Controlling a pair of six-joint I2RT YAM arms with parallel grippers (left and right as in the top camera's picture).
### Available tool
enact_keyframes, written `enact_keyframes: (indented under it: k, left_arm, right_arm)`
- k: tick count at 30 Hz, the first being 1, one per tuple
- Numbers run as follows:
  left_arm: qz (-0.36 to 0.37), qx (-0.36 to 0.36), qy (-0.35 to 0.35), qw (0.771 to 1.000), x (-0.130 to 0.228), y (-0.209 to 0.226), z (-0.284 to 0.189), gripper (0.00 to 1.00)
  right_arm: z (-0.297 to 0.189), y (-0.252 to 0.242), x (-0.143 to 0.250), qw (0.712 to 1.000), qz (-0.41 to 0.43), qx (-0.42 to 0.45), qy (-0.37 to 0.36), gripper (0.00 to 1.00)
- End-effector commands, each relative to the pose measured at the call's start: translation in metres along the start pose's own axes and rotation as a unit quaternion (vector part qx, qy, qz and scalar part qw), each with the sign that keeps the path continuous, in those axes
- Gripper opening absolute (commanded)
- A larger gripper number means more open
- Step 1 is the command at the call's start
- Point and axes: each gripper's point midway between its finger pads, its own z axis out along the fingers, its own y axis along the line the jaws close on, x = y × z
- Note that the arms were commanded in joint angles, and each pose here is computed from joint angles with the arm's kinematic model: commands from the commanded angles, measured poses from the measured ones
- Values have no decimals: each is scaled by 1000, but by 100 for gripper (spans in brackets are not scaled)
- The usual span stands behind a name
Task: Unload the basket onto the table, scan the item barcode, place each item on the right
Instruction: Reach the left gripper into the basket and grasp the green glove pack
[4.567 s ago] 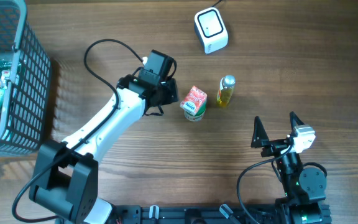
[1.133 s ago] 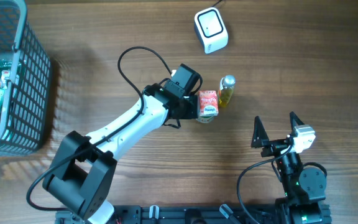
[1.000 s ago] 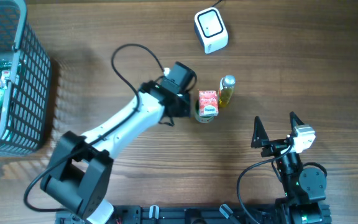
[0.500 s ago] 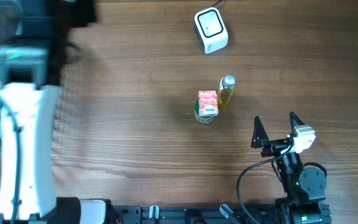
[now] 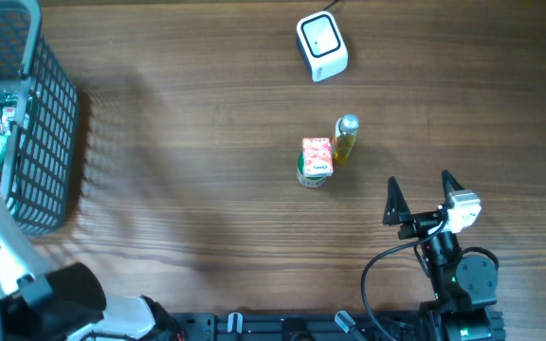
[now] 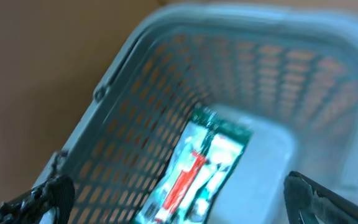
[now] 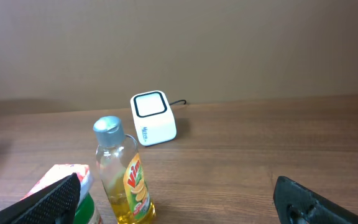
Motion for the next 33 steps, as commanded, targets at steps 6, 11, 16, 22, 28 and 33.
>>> enact_keyframes:
  k: [6, 11, 16, 22, 28, 33]
  left_arm:
    - [-25, 22, 94, 995, 59, 29, 78, 100]
    - [-19, 47, 148, 988, 97, 28, 121, 100]
    - [32, 142, 188, 971, 135, -4, 155, 100]
    - [82, 194, 229, 950, 172, -28, 181, 100]
    - [121, 214, 246, 938, 192, -36, 196, 100]
    - [112, 215, 258, 935, 206, -32, 206, 100]
  right_arm:
    - [0, -2, -2, 1000, 2, 4, -4, 100]
    - [0, -2, -2, 1000, 2, 4, -4, 100]
    - [0, -2, -2, 1000, 2, 4, -4, 100]
    - [0, -2, -2, 1000, 2, 4, -4, 100]
    - [0, -2, -2, 1000, 2, 4, -4, 100]
    - [0, -2, -2, 1000, 2, 4, -4, 100]
